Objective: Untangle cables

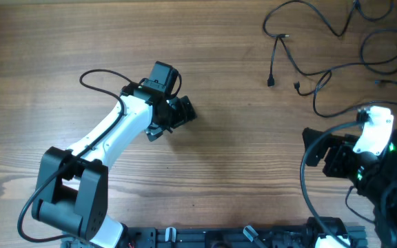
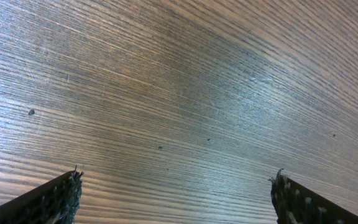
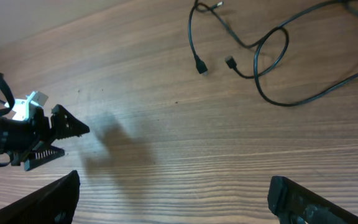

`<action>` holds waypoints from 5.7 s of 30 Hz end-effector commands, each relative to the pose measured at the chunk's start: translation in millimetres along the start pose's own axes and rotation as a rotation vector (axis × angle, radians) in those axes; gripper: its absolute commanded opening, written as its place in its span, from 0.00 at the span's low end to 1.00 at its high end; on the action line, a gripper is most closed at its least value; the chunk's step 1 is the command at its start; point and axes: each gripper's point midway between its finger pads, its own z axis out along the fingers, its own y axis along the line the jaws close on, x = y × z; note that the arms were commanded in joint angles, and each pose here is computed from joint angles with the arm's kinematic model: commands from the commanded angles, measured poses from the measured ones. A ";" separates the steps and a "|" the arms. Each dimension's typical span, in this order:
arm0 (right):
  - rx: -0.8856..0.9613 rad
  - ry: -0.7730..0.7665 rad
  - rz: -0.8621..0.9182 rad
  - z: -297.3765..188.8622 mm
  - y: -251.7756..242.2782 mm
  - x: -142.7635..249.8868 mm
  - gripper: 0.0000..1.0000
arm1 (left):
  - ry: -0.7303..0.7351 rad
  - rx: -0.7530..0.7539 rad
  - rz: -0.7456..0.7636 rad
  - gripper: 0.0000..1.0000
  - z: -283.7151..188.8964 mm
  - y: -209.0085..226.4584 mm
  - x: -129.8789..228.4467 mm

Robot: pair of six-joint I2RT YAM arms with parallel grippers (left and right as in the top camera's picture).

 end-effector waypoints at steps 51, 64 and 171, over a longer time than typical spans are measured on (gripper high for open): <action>-0.064 -0.721 -0.362 106.4 -34.6 44.5 1.00 | 0.002 0.001 0.006 1.00 1.2 -0.7 0.2; 0.024 -0.726 -0.364 106.5 -47.6 41.6 1.00 | 0.002 0.001 0.006 1.00 1.2 -0.7 0.1; 0.019 -0.731 -0.365 105.7 -46.5 40.9 1.00 | -1.008 0.312 0.380 1.00 -127.7 122.6 34.9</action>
